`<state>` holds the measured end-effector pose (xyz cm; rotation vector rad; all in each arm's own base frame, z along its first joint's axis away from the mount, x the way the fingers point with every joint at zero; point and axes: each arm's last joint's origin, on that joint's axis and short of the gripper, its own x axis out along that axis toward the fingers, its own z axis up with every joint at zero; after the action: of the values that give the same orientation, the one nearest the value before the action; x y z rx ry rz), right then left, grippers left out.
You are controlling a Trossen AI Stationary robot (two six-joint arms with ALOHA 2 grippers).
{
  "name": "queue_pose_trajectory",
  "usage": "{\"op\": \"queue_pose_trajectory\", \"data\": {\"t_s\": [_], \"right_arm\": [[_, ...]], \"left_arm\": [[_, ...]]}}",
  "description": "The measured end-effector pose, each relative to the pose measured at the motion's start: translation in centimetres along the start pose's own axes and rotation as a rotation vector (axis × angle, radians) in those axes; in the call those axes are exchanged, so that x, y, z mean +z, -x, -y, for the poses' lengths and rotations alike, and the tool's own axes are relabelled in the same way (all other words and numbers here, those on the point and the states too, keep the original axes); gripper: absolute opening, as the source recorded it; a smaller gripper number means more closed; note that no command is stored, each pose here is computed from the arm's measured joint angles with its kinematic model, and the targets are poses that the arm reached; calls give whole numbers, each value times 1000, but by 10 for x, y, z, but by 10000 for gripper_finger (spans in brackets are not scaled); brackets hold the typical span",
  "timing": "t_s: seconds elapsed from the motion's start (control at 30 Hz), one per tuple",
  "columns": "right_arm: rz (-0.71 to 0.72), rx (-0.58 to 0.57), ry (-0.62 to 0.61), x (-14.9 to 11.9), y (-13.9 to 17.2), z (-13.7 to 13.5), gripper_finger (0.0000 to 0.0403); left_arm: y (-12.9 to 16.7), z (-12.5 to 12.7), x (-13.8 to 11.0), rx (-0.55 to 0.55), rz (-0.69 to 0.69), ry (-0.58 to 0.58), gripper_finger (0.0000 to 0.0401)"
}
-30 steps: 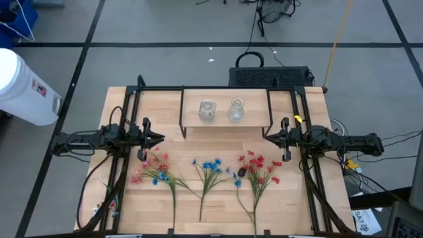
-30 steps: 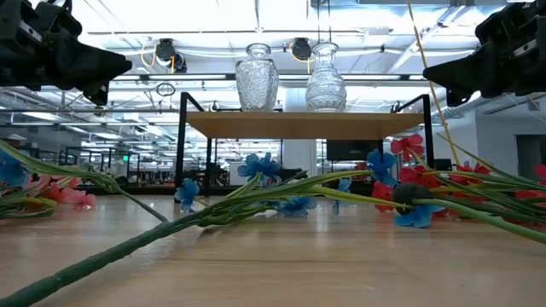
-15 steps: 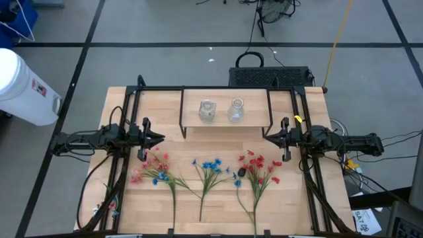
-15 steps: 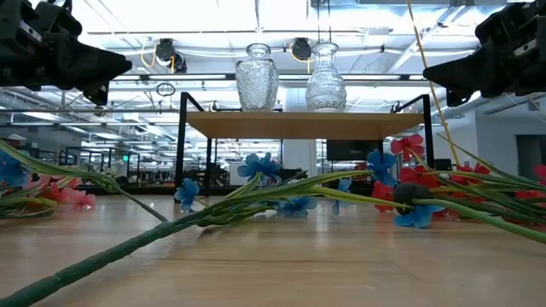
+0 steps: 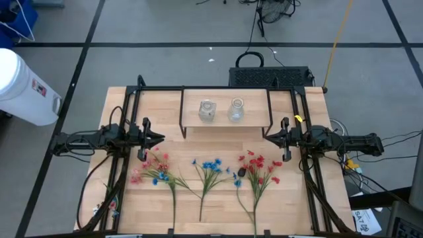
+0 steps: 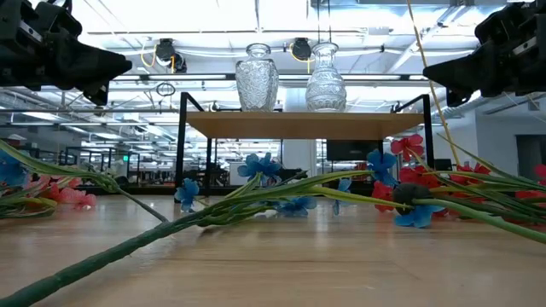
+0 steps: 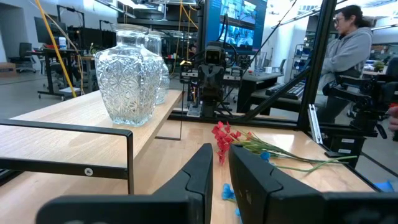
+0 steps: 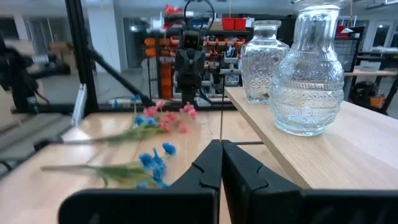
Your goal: Pick and place flowers into a vace then onto a shelf
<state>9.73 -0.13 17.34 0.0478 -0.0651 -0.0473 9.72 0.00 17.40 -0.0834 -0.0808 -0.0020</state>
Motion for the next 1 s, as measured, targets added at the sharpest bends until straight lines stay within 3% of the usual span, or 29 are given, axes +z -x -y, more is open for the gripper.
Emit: {"op": "queue_pose_trajectory", "data": {"t_s": [0.13,0.27,0.4,0.6,1.0], "right_arm": [[100,14,-204,10,1,0,0],[233,35,-219,23,3,-1,0],[273,40,-210,26,4,-1,0],[238,36,-80,23,2,-1,0],[82,-49,-115,9,-8,1,0]], "left_arm": [[0,0,0,0,0,0,58],[0,0,0,0,0,0,58],[0,0,0,0,0,0,58],[0,0,0,0,0,0,58],[0,0,0,0,1,0,58]]}}
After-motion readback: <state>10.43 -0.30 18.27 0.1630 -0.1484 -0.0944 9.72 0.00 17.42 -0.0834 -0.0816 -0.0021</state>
